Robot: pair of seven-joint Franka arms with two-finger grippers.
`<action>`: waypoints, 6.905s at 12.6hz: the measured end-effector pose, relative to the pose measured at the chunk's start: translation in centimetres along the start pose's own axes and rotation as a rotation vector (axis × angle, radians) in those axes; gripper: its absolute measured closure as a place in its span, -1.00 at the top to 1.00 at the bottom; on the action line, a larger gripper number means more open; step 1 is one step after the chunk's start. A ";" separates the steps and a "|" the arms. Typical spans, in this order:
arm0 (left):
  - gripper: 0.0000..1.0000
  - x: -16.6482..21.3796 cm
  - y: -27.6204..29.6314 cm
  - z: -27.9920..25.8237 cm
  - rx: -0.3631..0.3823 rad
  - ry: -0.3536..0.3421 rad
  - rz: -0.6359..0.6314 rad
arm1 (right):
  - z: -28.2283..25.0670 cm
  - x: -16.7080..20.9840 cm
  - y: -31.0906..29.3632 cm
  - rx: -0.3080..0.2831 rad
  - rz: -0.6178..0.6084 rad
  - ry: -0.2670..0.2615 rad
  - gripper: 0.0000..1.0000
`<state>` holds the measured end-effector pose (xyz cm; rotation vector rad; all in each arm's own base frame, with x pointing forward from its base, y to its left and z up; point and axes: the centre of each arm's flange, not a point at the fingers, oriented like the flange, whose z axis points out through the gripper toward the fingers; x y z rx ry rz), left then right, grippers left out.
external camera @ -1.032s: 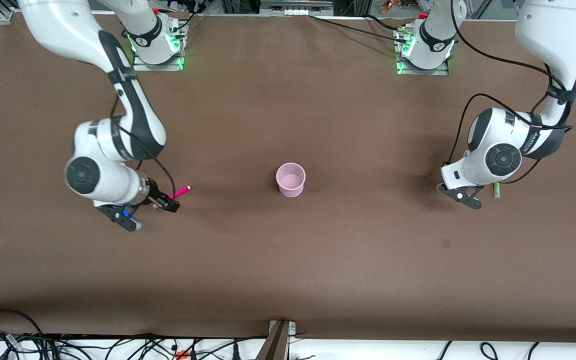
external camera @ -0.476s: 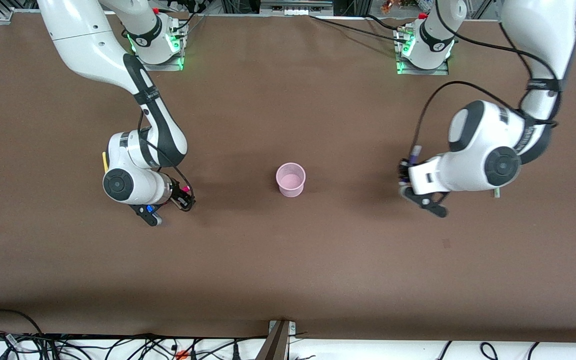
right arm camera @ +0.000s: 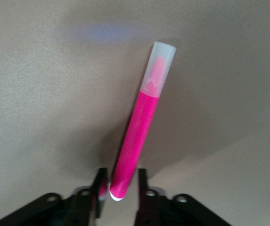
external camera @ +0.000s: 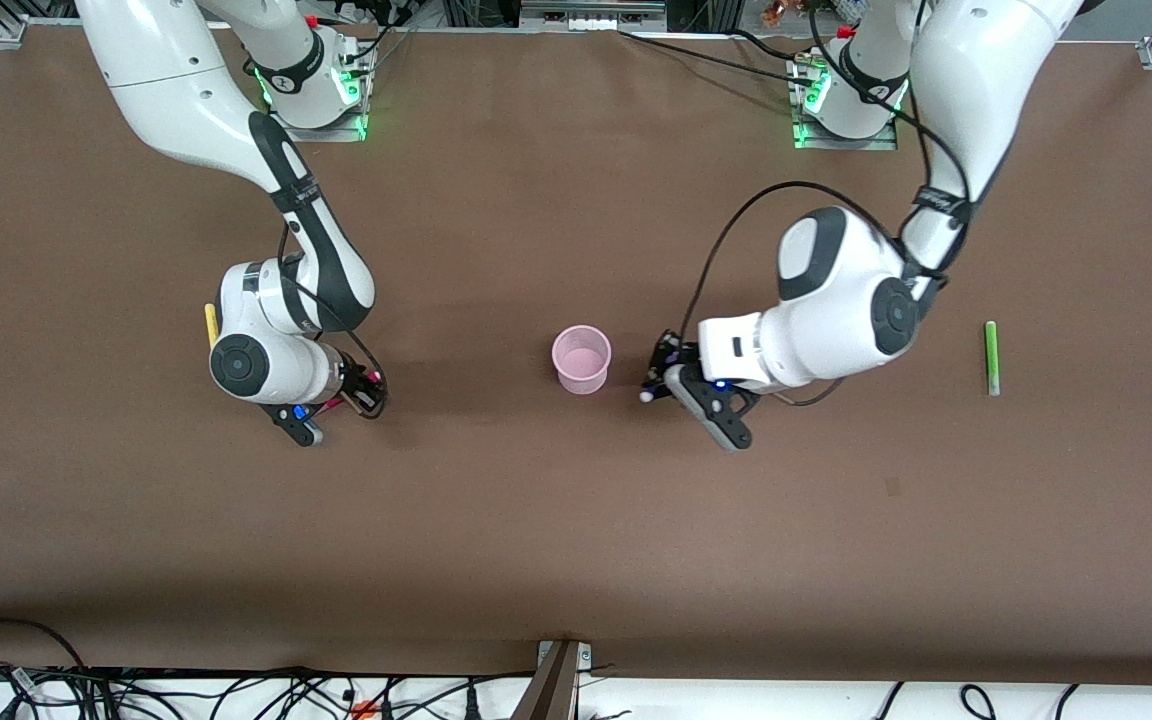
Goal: Organize pens into pink holder with both arms
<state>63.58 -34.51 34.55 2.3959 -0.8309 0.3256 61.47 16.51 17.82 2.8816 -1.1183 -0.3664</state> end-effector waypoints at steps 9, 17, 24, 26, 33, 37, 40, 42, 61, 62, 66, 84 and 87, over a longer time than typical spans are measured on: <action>-0.63 -2.6 9.1 8.3 0.057 0.141 0.237 | -8.2 -3.2 -1.5 -0.033 0.018 -0.277 -0.66; 0.98 -1.1 10.5 2.0 0.015 0.041 0.142 | -14.0 -5.6 -3.6 0.030 0.189 -0.474 -0.66; 1.00 -5.0 3.0 -15.5 0.074 -0.411 0.029 | -15.3 -13.6 -8.3 0.108 0.292 -0.765 -0.66; 1.00 -5.4 0.6 -21.1 0.168 -0.509 -0.006 | -15.2 -16.7 -10.7 0.155 0.350 -0.837 -0.66; 1.00 -4.9 -1.3 -34.1 0.475 -0.617 -0.075 | -9.7 -25.4 -17.2 0.299 0.469 -0.860 -0.66; 1.00 -6.4 -6.3 -39.7 0.538 -0.367 -0.366 | -7.9 -24.8 -18.0 0.320 0.490 -0.879 -0.66; 1.00 -9.8 -5.7 -42.1 0.606 -0.278 -0.506 | -6.4 -24.5 -18.3 0.341 0.470 -0.907 -0.66; 1.00 -12.2 -4.3 -42.8 0.624 -0.240 -0.518 | -5.8 -24.3 -18.3 0.347 0.457 -0.903 -0.66; 1.00 -11.5 -2.1 -40.6 0.622 -0.239 -0.474 | -1.7 -20.4 -17.8 0.426 0.401 -0.930 -0.08; 1.00 -11.6 -2.3 -40.8 0.623 -0.238 -0.478 | -1.9 -20.4 -17.8 0.430 0.399 -0.930 0.15; 1.00 -11.8 -2.5 -41.1 0.624 -0.236 -0.486 | -5.8 -18.4 -17.5 0.466 0.331 -0.824 1.00; 1.00 -13.0 -4.7 -42.2 0.630 -0.231 -0.535 | -38.2 -9.8 13.1 0.085 -0.715 0.173 1.00; 1.00 -13.7 -5.9 -42.7 0.632 -0.232 -0.562 | -39.7 -8.8 15.3 0.063 -0.796 0.210 1.00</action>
